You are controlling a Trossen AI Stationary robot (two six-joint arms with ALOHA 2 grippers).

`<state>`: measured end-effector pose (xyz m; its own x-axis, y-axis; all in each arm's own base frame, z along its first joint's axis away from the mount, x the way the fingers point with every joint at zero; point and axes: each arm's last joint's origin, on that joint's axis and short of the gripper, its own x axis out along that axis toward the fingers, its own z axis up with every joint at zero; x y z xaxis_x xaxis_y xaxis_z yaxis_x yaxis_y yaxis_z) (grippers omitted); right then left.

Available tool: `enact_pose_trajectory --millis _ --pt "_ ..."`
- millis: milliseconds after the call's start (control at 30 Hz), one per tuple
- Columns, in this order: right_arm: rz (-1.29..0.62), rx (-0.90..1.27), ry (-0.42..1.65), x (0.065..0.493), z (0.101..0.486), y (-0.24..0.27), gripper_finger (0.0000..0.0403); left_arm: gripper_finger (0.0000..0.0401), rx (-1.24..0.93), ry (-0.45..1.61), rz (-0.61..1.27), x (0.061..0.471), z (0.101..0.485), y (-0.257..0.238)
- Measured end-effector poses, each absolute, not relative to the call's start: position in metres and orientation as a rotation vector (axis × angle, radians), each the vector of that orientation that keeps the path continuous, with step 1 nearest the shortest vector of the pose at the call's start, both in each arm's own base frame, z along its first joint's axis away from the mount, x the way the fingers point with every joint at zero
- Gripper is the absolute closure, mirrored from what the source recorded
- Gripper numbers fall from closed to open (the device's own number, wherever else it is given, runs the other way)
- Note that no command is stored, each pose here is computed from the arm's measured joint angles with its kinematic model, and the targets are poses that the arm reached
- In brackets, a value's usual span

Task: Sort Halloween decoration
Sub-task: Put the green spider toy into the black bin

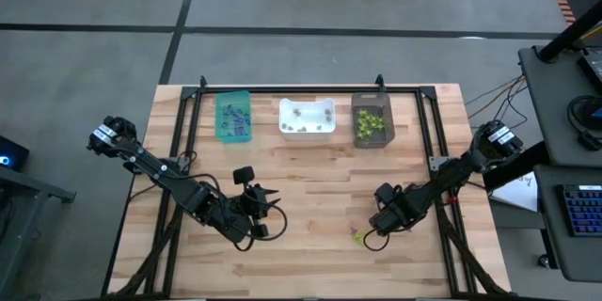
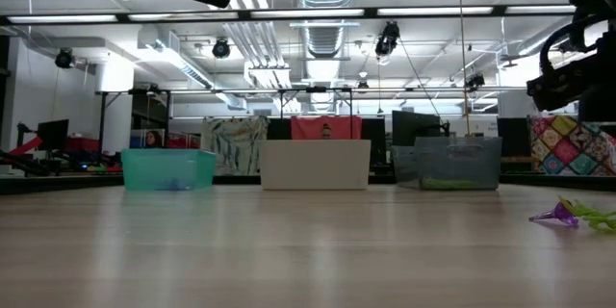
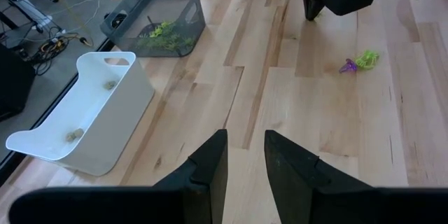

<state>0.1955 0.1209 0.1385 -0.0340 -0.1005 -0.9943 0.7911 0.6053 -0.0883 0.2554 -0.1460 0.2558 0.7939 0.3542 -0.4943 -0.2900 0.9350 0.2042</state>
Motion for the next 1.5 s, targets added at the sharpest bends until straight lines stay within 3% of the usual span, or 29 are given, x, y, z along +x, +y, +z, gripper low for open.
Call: enact_pose_trajectory --millis 467,800,1200,1500 --pt "-0.736 0.602 1.232 0.205 0.169 0.121 0.0394 0.0323 0.12 0.555 0.347 0.255 0.256 -0.146" --pt "-0.717 0.673 1.346 0.202 0.17 0.124 0.039 0.0323 0.121 0.555 0.346 0.255 0.256 -0.146" --pt "-0.716 0.618 1.369 0.204 0.163 0.119 0.0259 0.0323 0.12 0.554 0.347 0.255 0.256 -0.146" --pt "-0.648 0.49 1.485 0.213 0.145 0.111 0.0247 0.0323 0.12 0.555 0.347 0.255 0.256 -0.146"
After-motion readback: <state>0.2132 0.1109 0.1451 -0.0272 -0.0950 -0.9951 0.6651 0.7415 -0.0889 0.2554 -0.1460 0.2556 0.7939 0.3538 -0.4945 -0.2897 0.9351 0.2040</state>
